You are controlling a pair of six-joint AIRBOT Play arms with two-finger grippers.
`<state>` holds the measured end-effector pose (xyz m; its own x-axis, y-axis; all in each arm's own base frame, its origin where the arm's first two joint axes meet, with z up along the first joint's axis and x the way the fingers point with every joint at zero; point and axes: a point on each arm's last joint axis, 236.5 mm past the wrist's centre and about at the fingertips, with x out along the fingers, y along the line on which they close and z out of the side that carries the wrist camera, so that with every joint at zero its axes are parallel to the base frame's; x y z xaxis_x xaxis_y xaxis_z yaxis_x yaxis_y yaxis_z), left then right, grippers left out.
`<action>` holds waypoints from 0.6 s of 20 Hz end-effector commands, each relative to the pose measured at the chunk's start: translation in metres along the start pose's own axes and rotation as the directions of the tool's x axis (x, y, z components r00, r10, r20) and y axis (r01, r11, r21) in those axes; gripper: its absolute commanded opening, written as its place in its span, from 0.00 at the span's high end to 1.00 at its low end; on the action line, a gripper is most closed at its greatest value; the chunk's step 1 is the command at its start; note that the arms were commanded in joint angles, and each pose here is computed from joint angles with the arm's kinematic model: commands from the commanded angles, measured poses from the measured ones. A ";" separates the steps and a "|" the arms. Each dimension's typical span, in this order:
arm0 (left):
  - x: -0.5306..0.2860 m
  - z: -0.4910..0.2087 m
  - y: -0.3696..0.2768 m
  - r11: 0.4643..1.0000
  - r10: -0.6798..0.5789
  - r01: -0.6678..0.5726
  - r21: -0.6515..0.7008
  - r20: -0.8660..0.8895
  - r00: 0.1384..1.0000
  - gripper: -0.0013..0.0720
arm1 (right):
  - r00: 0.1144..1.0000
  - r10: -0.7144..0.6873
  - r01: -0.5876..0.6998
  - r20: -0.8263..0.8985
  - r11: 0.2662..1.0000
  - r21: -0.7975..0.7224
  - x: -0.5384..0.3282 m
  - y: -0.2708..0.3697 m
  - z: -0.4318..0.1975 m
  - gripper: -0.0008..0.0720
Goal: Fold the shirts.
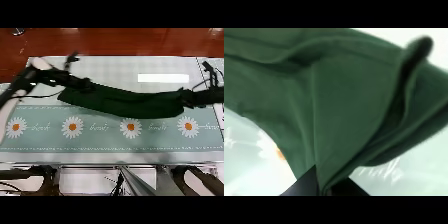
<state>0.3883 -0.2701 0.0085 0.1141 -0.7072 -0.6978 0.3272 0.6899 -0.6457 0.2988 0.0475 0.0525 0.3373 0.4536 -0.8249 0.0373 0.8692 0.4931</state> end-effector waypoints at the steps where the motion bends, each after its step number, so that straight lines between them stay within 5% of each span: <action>1: 0.076 0.003 -0.060 0.995 0.023 -0.025 0.099 0.019 1.000 0.95 | 0.995 -0.011 0.010 0.100 1.000 0.009 -0.036 0.023 -0.040 0.96; 7: 0.179 -0.105 -0.136 0.987 -0.021 0.075 0.145 -0.346 0.938 0.94 | 0.979 0.071 -0.068 0.190 0.997 -0.027 -0.064 0.060 -0.054 0.96; 12: 0.205 -0.169 -0.174 0.976 -0.051 0.141 0.164 -0.457 0.888 0.94 | 0.976 0.109 -0.105 0.186 0.994 -0.031 -0.065 0.069 -0.054 0.96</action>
<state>0.2344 -0.4912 -0.0669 -0.2768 -0.6190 -0.7350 0.4806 0.5731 -0.6637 0.2320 0.0829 0.1202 0.5072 0.4800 -0.7158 -0.0151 0.8354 0.5495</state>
